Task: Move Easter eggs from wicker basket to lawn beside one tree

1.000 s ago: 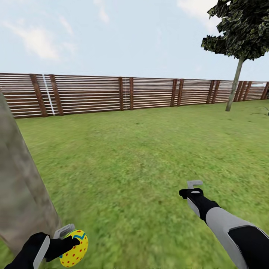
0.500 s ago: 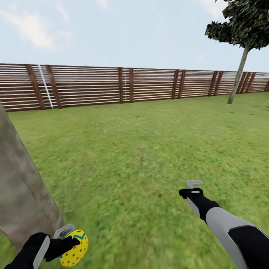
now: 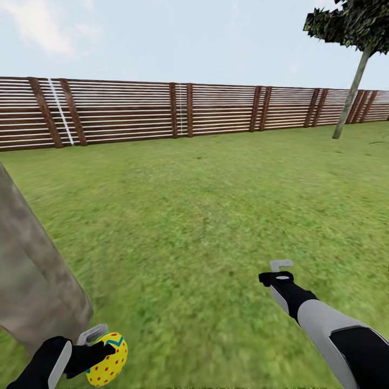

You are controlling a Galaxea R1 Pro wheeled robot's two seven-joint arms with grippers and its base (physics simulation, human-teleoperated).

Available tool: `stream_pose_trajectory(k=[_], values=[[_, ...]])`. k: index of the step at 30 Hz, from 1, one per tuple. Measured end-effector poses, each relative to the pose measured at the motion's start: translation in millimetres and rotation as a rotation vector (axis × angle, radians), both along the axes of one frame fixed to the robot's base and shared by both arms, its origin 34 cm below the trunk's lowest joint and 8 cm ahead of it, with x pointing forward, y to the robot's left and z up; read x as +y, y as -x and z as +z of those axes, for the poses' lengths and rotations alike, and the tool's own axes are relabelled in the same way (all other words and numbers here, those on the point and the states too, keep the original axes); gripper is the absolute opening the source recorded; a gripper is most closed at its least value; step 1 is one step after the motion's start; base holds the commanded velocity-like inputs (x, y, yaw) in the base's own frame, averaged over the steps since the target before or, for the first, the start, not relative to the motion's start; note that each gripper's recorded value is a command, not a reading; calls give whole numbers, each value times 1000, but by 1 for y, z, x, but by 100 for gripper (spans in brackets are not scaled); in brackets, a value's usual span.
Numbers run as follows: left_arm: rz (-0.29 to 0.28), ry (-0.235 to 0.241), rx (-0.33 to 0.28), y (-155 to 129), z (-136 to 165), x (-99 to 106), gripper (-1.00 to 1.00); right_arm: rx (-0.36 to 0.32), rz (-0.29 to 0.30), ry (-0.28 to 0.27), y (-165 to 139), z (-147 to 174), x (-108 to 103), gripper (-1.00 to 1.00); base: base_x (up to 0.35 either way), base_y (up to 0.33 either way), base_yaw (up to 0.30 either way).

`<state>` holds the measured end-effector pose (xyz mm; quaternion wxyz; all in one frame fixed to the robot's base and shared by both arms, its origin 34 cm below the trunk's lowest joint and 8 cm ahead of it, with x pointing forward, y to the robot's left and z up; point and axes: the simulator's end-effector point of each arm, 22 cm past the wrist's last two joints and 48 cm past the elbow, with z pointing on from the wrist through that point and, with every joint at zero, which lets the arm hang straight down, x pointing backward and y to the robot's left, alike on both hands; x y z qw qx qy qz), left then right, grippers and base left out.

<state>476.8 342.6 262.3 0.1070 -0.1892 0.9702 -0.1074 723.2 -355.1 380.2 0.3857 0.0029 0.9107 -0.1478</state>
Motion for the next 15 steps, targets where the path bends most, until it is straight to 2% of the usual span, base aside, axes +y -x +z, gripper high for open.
stream_pose_trajectory(k=[15], values=[[0,1,62,16,-25,0,-100,63,-1,-1,9,-41,0,100,0,0,0]])
